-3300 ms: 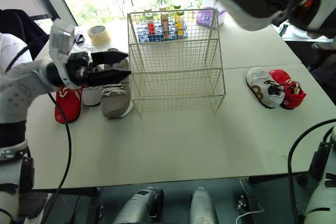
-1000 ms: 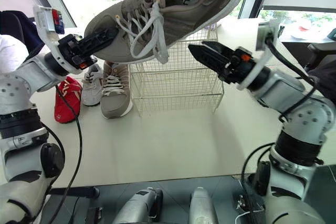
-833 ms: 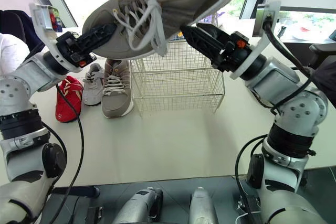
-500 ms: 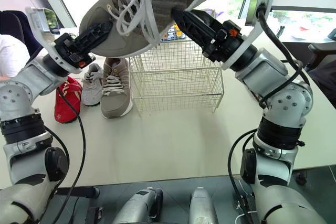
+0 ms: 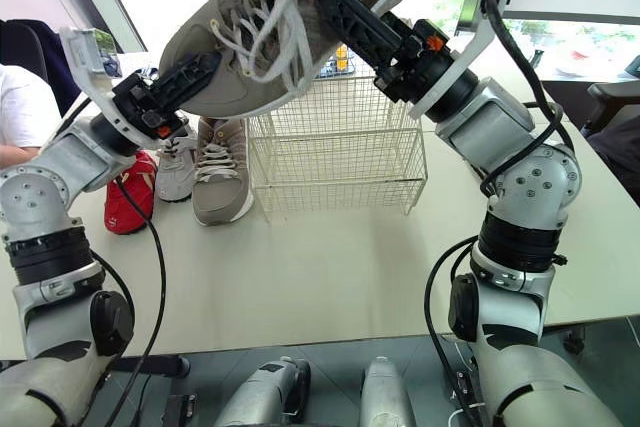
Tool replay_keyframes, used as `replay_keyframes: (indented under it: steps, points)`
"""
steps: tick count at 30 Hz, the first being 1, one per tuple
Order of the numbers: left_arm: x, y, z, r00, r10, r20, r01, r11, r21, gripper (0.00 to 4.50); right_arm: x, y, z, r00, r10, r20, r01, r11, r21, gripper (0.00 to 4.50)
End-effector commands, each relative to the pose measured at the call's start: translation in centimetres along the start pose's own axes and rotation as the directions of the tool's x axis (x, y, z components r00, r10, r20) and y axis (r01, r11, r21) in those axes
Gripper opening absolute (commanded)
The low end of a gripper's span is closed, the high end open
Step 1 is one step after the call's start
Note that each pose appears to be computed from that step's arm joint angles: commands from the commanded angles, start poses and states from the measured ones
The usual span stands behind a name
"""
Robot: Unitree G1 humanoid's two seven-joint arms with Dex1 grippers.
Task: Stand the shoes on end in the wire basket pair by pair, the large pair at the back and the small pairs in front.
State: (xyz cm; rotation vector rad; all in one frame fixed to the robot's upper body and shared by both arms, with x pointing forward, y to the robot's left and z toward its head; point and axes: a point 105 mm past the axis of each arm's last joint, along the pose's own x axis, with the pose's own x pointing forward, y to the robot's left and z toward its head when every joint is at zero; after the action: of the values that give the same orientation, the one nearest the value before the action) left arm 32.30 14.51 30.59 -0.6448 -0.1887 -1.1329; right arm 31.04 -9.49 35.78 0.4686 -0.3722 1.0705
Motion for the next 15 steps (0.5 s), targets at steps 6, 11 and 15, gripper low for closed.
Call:
replay_keyframes:
  steps: [6, 11, 15]
  points:
    - [0.2, -0.7, -0.9, 0.998, 0.001, -0.069, 0.0, 1.0, 0.023, 0.52, 1.0, 1.5, 2.5, 0.995, 0.081, 0.051, -0.078, 0.995, -0.061, 1.79]
    - [-0.2, -0.7, -0.8, 0.995, 0.008, -0.1, -0.005, 0.999, 0.031, 2.88, 1.6, 1.5, 4.2, 0.992, 0.125, -0.023, -0.127, 0.98, -0.151, 1.79]
    - [-0.5, -0.4, -0.6, 0.993, 0.03, -0.118, -0.022, 0.997, 0.069, 4.47, 2.0, 1.1, 6.0, 0.985, 0.15, -0.088, -0.168, 0.954, -0.249, 1.79]
